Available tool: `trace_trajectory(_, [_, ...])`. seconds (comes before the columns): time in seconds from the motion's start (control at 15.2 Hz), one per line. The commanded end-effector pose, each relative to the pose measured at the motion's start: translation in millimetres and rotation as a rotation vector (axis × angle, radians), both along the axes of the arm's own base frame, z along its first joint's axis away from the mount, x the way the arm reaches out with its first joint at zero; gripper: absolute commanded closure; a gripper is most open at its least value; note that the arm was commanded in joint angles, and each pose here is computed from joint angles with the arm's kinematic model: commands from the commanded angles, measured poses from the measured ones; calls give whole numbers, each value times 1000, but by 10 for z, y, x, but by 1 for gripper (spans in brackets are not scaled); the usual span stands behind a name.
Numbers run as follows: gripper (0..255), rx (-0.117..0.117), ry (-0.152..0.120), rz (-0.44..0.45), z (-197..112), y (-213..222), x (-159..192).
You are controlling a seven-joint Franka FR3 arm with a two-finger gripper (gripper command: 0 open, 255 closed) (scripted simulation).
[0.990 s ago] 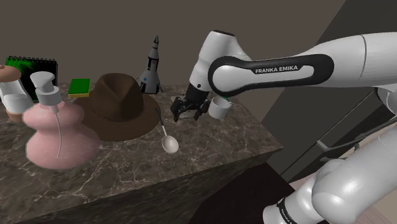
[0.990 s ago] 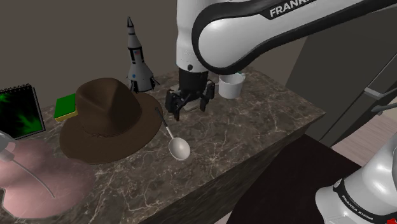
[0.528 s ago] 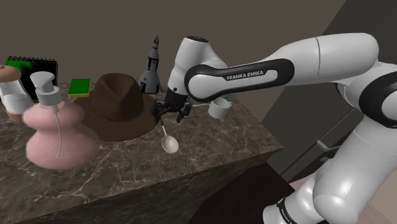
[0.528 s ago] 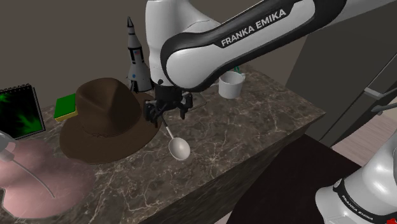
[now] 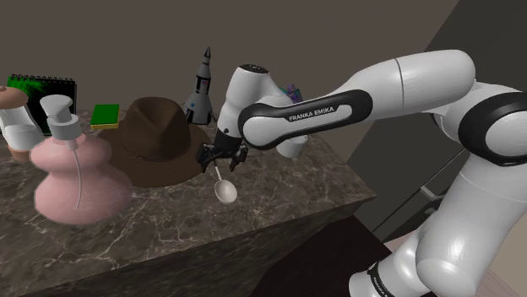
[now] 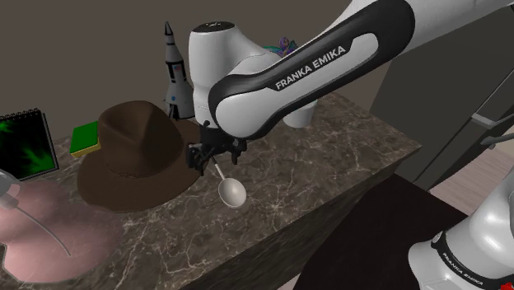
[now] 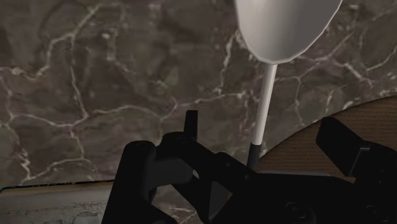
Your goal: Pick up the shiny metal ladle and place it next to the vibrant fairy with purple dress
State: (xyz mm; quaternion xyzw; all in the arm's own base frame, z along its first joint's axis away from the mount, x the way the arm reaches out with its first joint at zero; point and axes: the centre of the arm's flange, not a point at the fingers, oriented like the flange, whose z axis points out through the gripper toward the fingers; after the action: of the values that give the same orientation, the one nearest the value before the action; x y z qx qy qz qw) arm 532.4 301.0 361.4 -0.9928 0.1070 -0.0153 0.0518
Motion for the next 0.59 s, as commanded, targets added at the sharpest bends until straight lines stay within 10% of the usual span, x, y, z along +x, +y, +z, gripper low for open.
trace_trajectory(0.0, [0, 0, 0, 0, -17, 6, 12])
trace_trajectory(0.33, [0, 0, 0, 0, -17, 6, 12])
trace_trajectory(0.4, [255, 0, 0, 0, -17, 6, 12])
trace_trajectory(0.53, [255, 0, 0, 0, -17, 6, 12])
